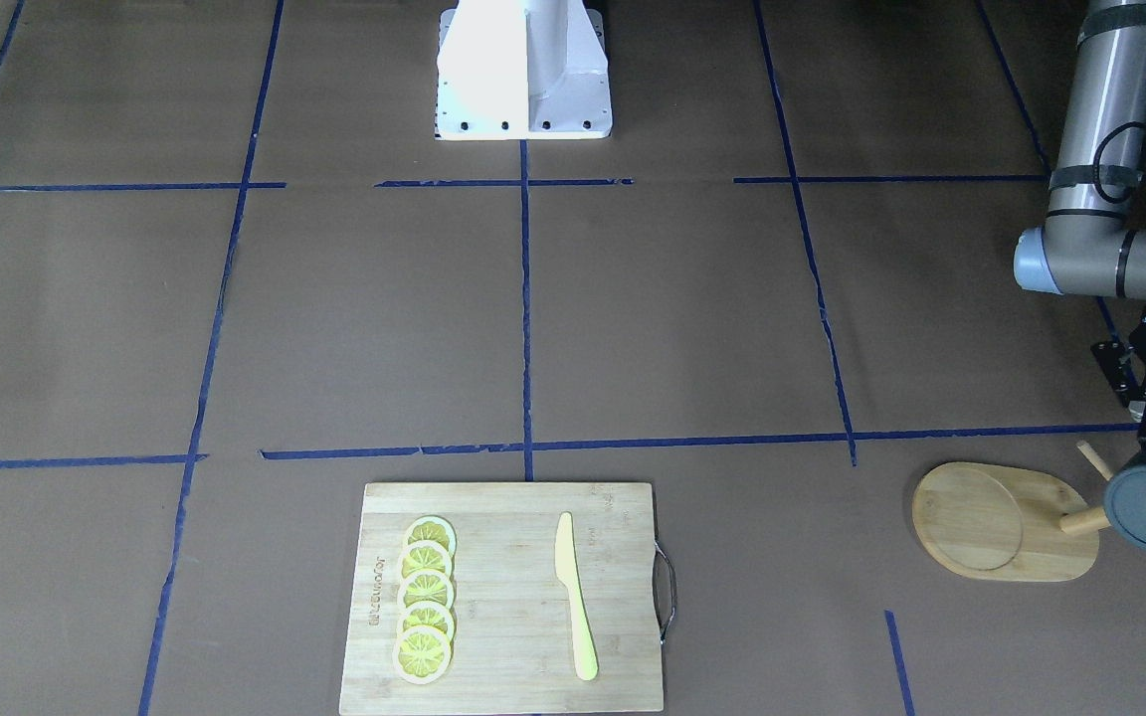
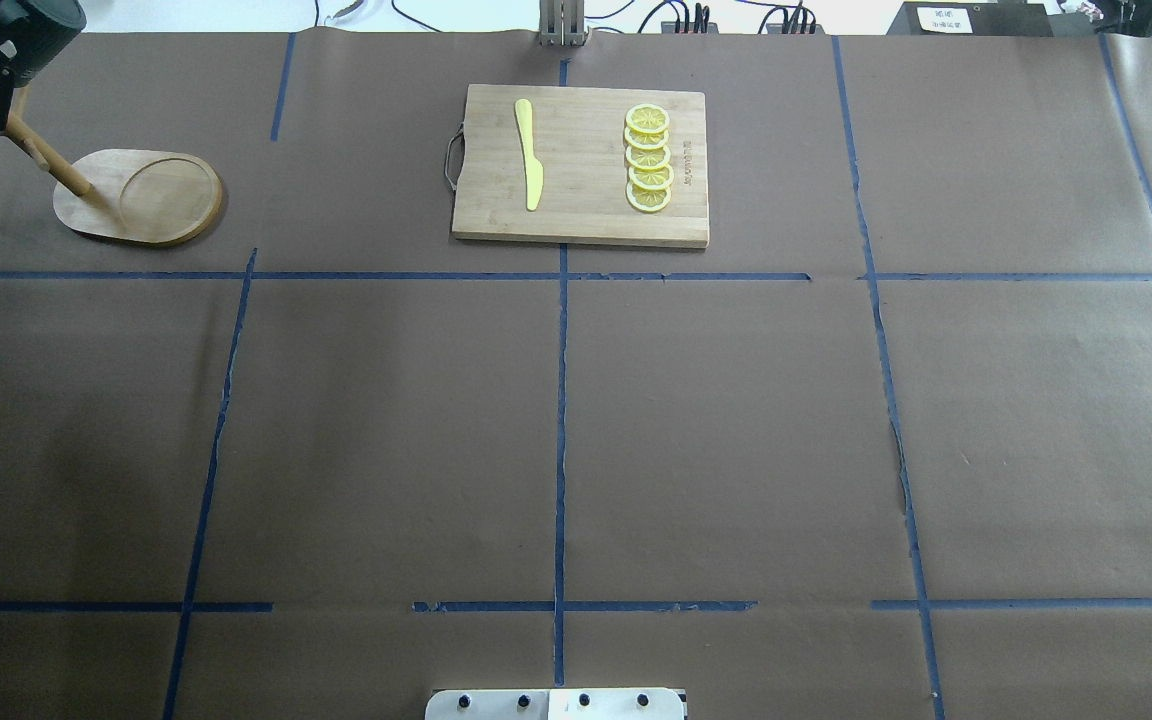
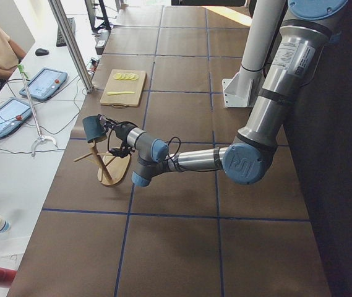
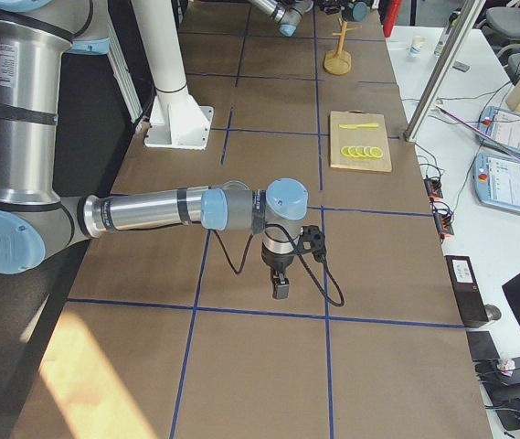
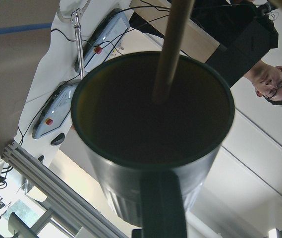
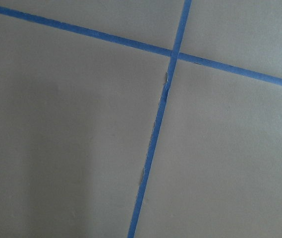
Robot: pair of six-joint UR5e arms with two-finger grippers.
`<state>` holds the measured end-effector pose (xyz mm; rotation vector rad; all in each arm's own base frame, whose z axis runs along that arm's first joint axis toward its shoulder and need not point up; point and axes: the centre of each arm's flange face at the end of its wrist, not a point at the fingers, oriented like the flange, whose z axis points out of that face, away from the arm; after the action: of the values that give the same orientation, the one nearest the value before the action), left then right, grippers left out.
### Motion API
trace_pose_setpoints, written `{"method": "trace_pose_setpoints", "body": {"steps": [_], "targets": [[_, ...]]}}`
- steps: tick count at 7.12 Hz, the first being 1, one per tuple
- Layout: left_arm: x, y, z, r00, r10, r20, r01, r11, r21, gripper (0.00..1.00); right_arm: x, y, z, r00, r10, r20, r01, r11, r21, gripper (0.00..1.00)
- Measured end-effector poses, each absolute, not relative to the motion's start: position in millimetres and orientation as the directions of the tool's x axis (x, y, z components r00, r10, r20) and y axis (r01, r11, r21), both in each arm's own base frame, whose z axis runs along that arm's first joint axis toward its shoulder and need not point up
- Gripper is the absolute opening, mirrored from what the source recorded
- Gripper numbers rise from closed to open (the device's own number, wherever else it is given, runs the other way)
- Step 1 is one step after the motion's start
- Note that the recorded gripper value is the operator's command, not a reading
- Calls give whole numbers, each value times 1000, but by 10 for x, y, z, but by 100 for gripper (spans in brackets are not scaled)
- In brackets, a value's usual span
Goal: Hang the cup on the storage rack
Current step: 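Lower the mug's handle onto a rack peg with the left gripper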
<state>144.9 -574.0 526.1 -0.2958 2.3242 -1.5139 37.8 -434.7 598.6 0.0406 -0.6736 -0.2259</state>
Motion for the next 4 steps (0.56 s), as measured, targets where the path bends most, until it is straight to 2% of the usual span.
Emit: {"method": "trace_pose_setpoints", "body": {"steps": [2, 3, 4], "targets": [[1416, -5709, 5471, -913, -365, -181, 24, 395, -918, 5, 378, -4347, 5986, 758, -220, 614, 194, 975, 110, 100], [1414, -5683, 5574, -912, -367, -182, 26, 392, -920, 12, 378, -4348, 5983, 758, -221, 614, 194, 975, 111, 100], [1422, -5667, 5631, -911, -370, -184, 28, 389, -921, 28, 378, -4348, 5980, 758, -221, 614, 194, 975, 112, 100]]}}
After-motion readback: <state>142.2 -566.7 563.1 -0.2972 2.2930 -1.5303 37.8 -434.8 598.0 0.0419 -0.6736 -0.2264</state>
